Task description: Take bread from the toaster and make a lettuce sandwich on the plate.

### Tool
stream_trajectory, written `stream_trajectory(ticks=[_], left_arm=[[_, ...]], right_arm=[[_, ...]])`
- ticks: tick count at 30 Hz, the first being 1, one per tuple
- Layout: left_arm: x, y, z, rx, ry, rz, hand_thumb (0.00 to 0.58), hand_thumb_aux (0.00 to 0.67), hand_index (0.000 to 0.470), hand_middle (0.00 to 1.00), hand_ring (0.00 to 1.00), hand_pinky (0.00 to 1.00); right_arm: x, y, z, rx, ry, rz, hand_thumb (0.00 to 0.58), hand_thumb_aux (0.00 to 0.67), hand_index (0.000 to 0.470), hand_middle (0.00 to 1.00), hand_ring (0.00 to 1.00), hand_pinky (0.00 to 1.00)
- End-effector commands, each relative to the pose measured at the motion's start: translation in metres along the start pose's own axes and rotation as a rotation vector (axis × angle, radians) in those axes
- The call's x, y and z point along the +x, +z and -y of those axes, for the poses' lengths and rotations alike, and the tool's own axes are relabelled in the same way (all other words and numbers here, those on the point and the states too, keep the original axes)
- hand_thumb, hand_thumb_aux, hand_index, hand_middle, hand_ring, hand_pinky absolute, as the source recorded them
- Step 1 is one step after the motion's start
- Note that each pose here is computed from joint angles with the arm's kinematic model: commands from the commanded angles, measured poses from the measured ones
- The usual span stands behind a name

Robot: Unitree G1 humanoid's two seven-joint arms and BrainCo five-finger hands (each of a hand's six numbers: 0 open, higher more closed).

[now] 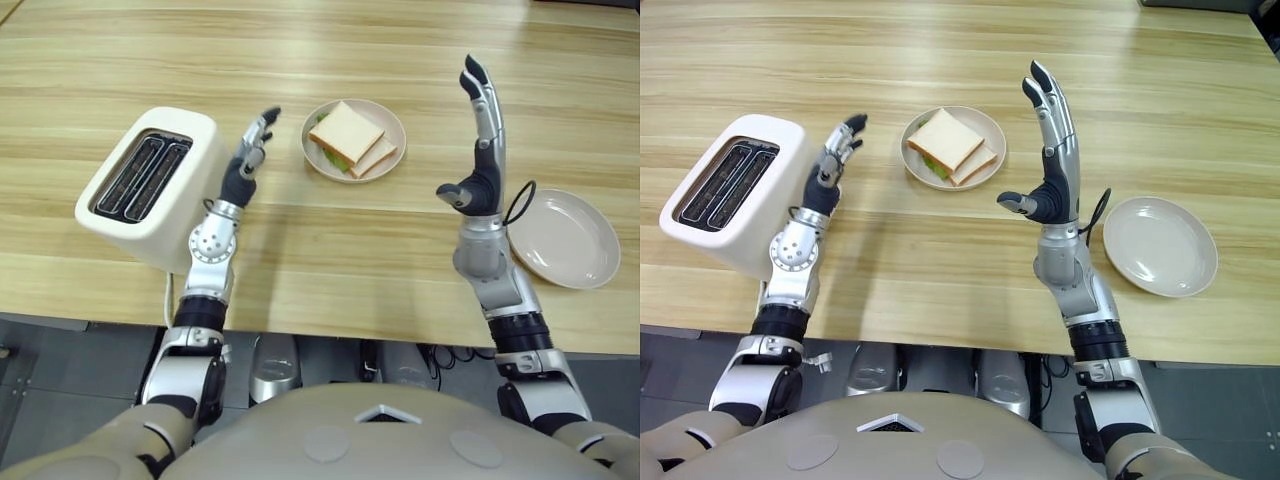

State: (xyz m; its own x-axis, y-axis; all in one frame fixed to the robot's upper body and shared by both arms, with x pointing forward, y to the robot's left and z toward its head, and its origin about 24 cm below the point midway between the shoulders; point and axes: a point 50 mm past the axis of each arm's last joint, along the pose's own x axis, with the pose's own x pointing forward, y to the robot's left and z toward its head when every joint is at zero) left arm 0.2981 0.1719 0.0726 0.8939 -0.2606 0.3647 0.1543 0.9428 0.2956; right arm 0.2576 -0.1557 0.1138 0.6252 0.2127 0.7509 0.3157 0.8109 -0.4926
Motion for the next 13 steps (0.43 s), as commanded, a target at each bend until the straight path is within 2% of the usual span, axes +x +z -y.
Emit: stream_trajectory(ticks=[1, 8, 13], left_arm=[[-0.007, -0.005, -0.011, -0.001, 0.051, -0.026, 0.000, 0.000, 0.000, 0.00, 0.00, 0.00], [-0.004, -0.003, -0.008, 0.029, 0.030, -0.011, 0.000, 0.000, 0.000, 0.00, 0.00, 0.00], [-0.004, -0.003, -0.001, 0.048, 0.001, -0.004, 0.000, 0.000, 0.000, 0.00, 0.00, 0.00]], right_arm=[[0.000, -0.005, -0.002, 0.038, -0.011, -0.022, 0.000, 0.000, 0.000, 0.00, 0.00, 0.00], [-0.002, 0.009, -0.017, 0.000, 0.066, 0.068, 0.000, 0.000, 0.000, 0.00, 0.00, 0.00], [-0.001, 0.004, -0.017, 0.029, 0.045, 0.031, 0.000, 0.000, 0.000, 0.00, 0.00, 0.00]])
